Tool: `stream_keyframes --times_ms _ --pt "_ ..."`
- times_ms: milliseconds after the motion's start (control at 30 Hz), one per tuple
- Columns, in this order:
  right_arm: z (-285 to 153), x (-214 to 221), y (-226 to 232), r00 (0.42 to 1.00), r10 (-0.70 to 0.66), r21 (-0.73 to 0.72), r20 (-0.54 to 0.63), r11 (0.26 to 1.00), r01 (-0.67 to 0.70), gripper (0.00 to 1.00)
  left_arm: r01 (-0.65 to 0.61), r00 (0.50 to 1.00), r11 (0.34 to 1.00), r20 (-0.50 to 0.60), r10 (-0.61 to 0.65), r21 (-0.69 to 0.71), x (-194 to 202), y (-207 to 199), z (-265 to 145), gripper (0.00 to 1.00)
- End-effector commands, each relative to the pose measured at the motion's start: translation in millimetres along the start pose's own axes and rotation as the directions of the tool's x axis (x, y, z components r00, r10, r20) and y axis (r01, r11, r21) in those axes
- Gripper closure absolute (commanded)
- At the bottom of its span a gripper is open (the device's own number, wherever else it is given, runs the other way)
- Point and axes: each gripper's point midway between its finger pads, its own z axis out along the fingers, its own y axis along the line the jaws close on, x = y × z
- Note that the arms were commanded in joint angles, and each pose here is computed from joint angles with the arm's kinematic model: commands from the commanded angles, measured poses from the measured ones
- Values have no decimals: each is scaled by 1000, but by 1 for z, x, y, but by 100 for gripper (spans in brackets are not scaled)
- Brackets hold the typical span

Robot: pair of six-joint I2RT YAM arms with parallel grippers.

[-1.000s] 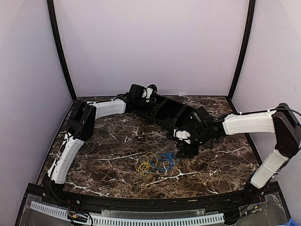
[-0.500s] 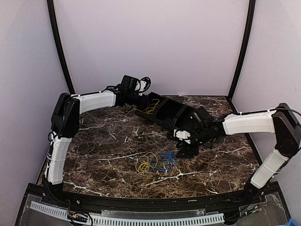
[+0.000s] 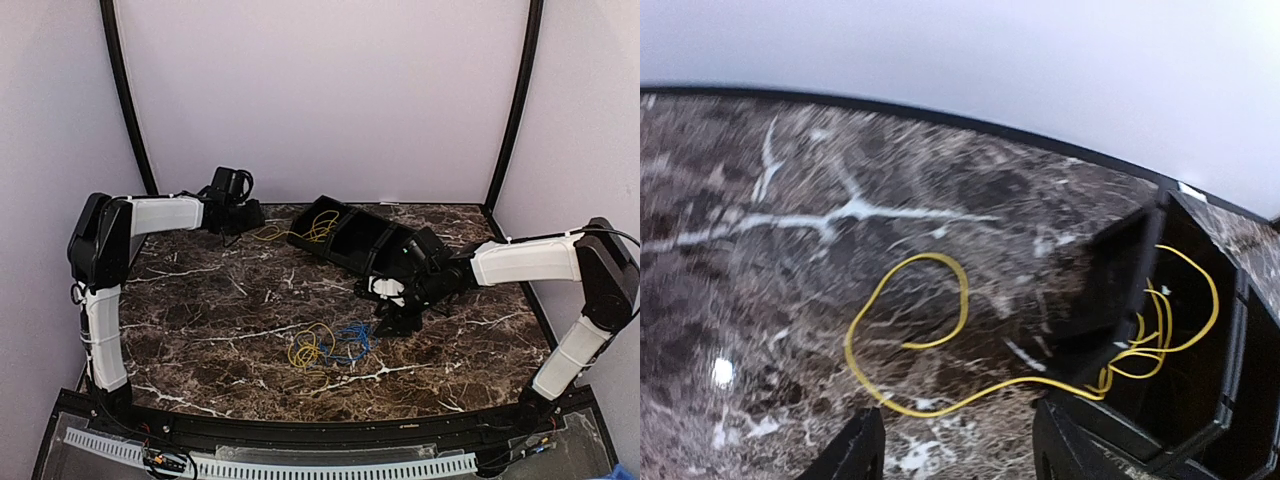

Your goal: Untangle the cables

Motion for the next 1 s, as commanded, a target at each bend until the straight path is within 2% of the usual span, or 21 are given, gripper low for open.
stream_keyframes --times_ms 0,100,167,433,667,800,867,967 --pt "-4 -7 -4 1000 -10 6 17 1000 10 43 316 949 948 -22 -315 51 14 10 6 46" --pt "-3 -6 -4 1000 -12 10 15 1000 12 43 437 899 891 -64 -433 118 27 16 13 46" --pt "-3 -6 -4 1000 -13 7 14 1000 12 43 471 882 867 -62 -467 163 26 18 15 47" --pt "0 -4 -4 1000 -12 2 6 1000 12 43 538 842 825 -75 -534 175 31 29 34 47" --pt "0 -3 -5 1000 -11 9 1 1000 11 43 597 802 787 -73 -593 159 29 41 57 54" --pt "2 0 -5 1000 -10 6 -7 1000 10 43 594 802 787 -51 -595 169 20 41 70 63" --pt "3 1 -5 1000 -10 3 -9 1000 10 43 582 811 794 -49 -583 177 16 39 78 72" --pt "2 1 -6 1000 -11 8 -14 1000 11 43 566 820 801 -37 -571 194 9 35 82 97"
